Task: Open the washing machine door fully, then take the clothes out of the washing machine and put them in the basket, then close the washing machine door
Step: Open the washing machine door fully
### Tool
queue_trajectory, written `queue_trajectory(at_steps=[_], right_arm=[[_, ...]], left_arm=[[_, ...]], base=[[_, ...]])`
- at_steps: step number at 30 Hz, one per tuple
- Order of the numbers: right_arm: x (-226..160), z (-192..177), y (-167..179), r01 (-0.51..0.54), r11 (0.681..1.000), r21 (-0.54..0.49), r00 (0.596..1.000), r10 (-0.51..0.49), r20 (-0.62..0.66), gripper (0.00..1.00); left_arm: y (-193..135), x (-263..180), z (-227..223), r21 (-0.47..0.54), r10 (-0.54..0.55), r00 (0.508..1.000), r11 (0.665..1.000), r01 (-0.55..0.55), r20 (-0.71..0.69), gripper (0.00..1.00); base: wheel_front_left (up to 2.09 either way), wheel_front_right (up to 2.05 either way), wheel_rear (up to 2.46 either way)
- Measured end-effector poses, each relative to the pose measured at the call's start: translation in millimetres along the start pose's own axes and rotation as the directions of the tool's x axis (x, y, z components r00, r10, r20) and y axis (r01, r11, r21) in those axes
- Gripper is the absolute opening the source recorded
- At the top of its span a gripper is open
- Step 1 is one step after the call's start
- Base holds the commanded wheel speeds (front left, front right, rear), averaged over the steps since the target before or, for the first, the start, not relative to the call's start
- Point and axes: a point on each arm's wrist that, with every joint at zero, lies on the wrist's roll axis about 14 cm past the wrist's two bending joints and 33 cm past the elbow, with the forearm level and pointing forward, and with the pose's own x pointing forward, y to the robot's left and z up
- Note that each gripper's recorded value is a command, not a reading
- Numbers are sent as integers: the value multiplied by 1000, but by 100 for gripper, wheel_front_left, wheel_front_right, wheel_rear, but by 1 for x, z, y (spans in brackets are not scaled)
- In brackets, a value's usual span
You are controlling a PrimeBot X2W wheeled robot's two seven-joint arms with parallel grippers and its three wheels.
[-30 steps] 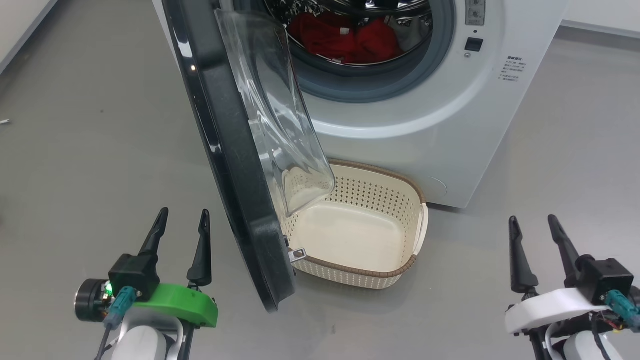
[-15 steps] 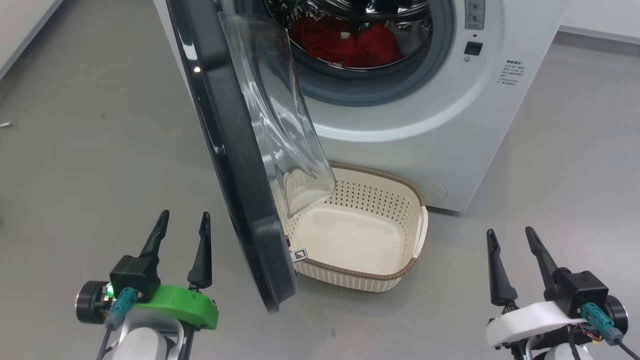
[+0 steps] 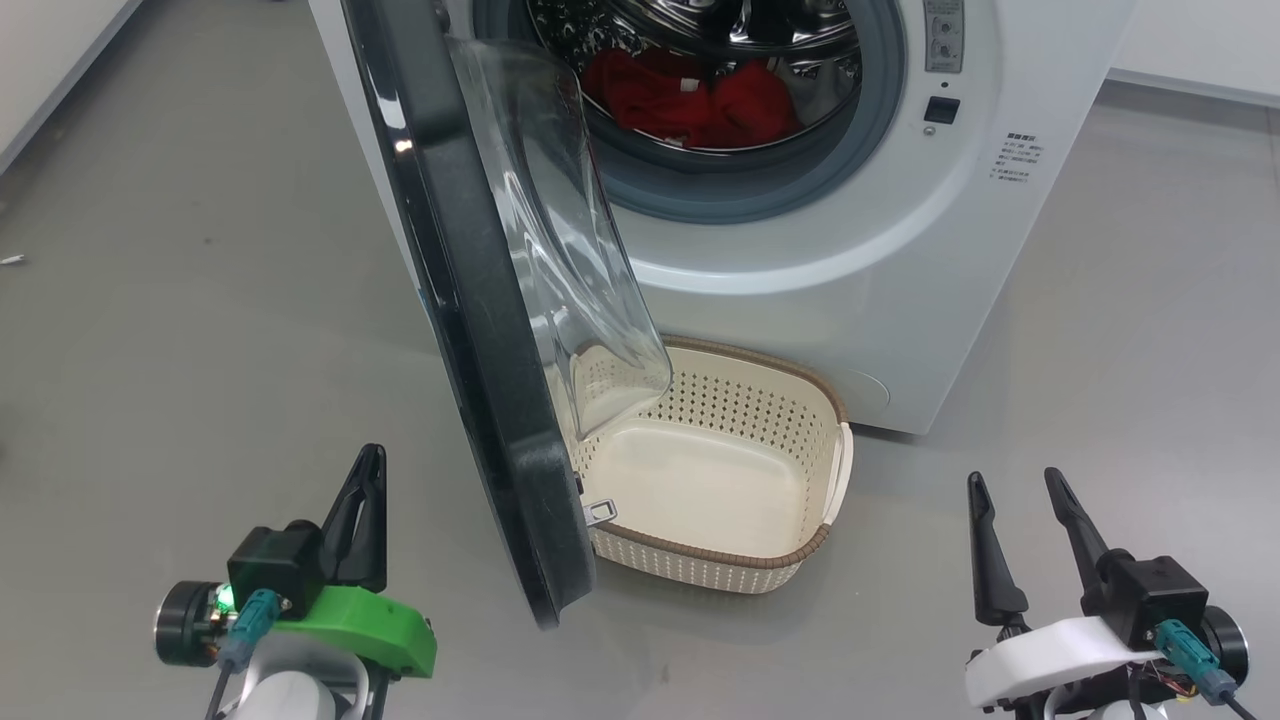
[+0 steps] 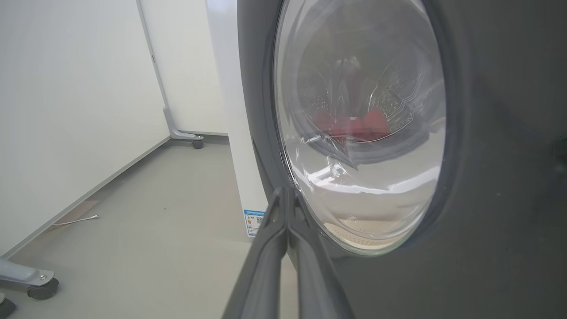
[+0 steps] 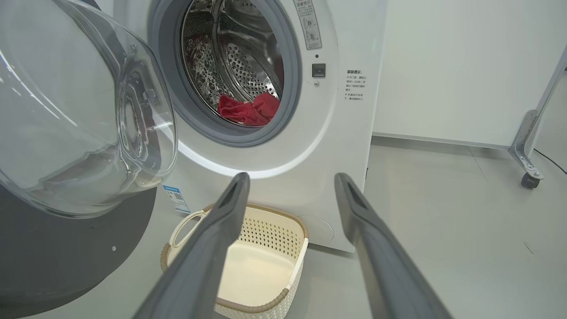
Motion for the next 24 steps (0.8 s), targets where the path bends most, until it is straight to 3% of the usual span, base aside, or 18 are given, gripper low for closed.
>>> queue_trajectory(at_steps=[14,24], right_arm=[[-3,1,-2,6,1000,-12,1000,-6,5,100],[-4,4,2,-6,1000,-16,1000,6,15,100]], left_arm=[[5,2,19,17,16,998,1000,-17,59,0],[-10,11,114,62,-31,939,998,11,341,0]], base=[[0,0,0],[0,0,0]])
